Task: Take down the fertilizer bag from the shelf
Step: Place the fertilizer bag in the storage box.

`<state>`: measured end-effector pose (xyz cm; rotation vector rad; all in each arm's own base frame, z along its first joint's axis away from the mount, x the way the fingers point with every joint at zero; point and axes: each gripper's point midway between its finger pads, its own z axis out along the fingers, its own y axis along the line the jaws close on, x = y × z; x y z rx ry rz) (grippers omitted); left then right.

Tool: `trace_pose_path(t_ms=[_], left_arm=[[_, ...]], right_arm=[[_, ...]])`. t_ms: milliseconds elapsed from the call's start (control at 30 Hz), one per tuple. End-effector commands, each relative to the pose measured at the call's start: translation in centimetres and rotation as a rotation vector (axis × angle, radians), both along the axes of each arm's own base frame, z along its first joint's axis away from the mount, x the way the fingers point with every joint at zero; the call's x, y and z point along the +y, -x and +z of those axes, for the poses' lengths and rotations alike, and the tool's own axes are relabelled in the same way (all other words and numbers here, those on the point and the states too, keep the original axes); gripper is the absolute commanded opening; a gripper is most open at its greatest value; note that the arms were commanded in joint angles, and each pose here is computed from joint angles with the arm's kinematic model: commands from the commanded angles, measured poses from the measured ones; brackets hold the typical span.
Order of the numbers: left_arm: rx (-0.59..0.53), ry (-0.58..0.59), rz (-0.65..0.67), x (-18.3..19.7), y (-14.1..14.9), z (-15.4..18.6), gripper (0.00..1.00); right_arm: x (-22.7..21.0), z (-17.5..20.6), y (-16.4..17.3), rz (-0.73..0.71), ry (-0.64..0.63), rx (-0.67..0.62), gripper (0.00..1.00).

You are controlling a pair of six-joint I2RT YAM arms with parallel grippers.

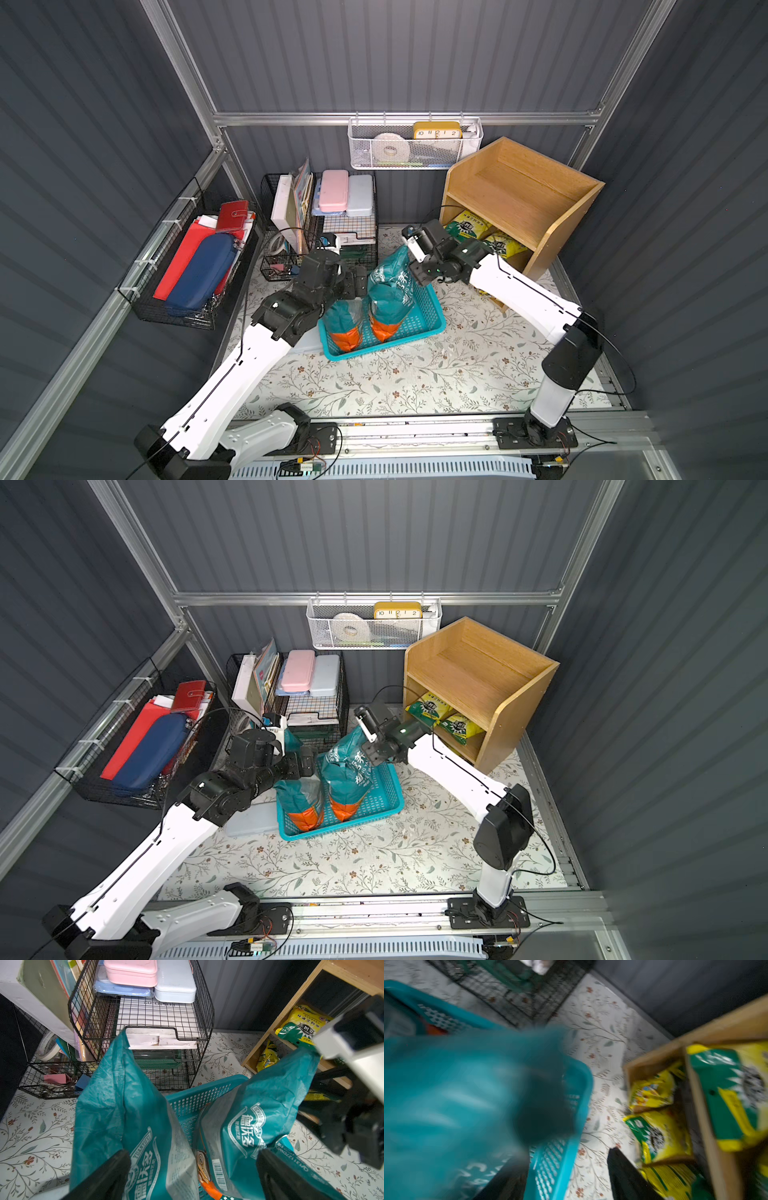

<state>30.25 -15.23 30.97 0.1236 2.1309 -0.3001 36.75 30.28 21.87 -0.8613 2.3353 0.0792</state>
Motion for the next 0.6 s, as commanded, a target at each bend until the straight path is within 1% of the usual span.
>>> trace_pose_path(t_ms=[0,133,200,267,367,500,533,567], left_arm=[[-0.053,0.026,-0.002,0.7,0.9,2.5,1.0],[-0.125,0.039,-0.018,0.7,1.0,5.4,0.99],[-0.129,0.04,-0.015,0.8,1.0,6.0,1.0],[-0.13,0.036,-0.004,1.0,1.0,6.1,1.0],[-0.142,0.044,0.004,1.3,1.2,6.1,0.99],[-0.141,0.056,-0.013,1.0,1.4,5.9,1.0],[-0.135,0.055,-0.015,0.9,1.4,5.7,0.99],[-0.131,0.056,-0.017,0.9,1.4,5.6,0.99]], right_arm=[[5.9,1.0,1.4,0.131,-0.168,0.049,0.65],[10.9,2.9,2.8,0.245,-0.268,0.06,0.65],[13.2,3.4,3.5,0.295,-0.32,0.088,0.65],[14.9,2.7,4.0,0.32,-0.342,0.133,0.65],[16.3,-0.7,4.7,0.327,-0.3,0.207,0.65],[16.2,-6.4,5.5,0.281,-0.231,0.343,0.65],[16.2,-7.4,5.8,0.275,-0.226,0.372,0.65],[16.7,-7.9,6.7,0.296,-0.253,0.419,0.64]])
